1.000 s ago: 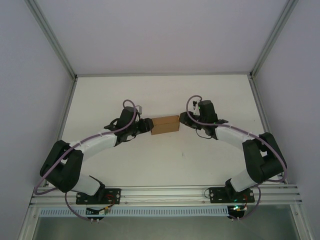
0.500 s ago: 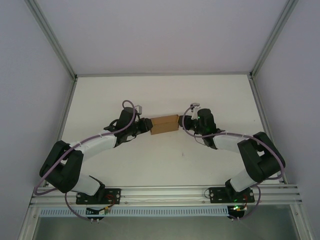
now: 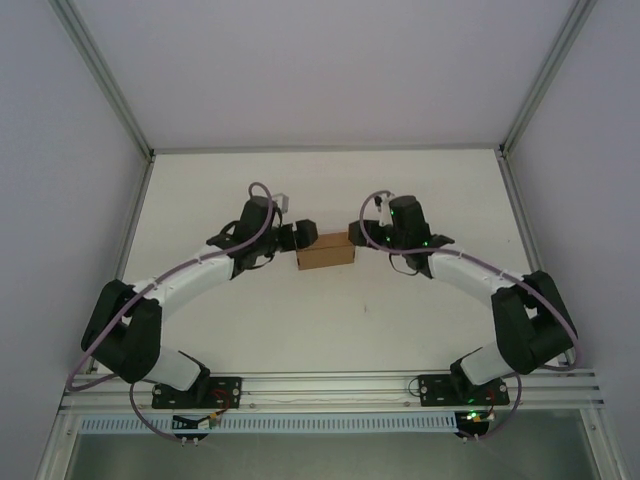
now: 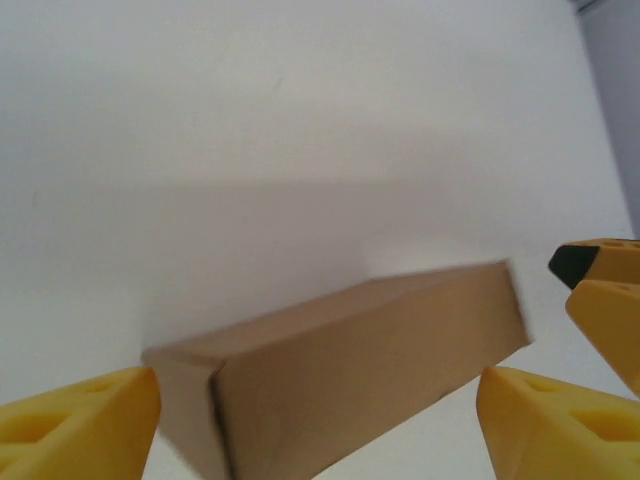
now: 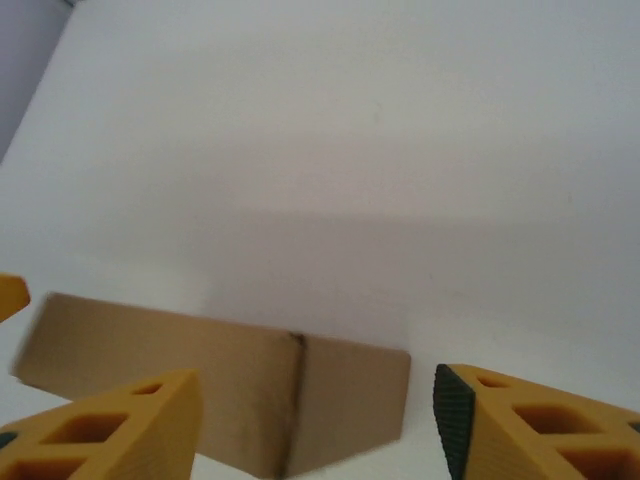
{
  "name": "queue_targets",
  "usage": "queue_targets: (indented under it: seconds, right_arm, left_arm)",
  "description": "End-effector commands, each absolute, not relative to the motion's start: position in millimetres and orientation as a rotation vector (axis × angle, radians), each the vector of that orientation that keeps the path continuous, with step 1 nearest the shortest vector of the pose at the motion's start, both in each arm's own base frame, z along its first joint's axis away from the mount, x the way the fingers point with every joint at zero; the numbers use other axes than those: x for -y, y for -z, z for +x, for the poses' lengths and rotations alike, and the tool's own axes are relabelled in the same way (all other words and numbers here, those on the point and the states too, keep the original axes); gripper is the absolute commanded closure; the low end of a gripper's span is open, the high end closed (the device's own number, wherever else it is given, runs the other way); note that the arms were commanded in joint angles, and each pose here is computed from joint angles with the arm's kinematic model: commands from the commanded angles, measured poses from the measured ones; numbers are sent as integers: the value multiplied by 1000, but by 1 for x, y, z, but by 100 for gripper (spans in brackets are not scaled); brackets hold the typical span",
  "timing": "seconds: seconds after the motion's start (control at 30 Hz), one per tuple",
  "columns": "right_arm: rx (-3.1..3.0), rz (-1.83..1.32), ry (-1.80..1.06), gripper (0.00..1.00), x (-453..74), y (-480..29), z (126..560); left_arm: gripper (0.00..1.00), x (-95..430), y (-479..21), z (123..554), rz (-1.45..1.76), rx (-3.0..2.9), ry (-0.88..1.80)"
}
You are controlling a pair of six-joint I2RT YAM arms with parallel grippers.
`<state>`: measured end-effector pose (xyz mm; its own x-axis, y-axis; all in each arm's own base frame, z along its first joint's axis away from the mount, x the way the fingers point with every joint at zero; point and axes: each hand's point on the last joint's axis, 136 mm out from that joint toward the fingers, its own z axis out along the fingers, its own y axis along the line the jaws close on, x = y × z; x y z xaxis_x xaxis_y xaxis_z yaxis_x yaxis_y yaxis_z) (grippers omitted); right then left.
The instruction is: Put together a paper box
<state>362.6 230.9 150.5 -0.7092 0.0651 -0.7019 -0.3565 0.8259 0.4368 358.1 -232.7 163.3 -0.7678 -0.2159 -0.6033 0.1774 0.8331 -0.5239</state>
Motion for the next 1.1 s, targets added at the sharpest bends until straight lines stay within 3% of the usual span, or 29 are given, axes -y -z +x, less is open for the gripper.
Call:
queue_targets:
  seconds: [0.0, 0.13, 0.33, 0.7, 0.97, 1.07]
  right_arm:
    - [-2193, -402, -696, 20, -235, -193, 362]
    - [-2053, -870, -722, 0, -261, -206, 345]
    - [-1739, -1611, -727, 0, -281, -202, 291]
    - [-1704, -2008, -338, 0, -300, -137, 335]
    - [-1822, -2188, -239, 11, -301, -90, 336]
    - [-1858, -2204, -192, 21, -300, -81, 339]
  left_arm:
    - [0, 209, -200, 367, -39, -2267, 592]
    - [0, 163, -208, 370, -167, -2255, 353]
    - [0, 95, -203, 356, -341, -2275, 49]
    - [0, 67, -182, 327, -448, -2295, -41]
    - [0, 58, -181, 320, -457, -2299, -95]
    - [0, 57, -180, 320, -450, -2305, -101]
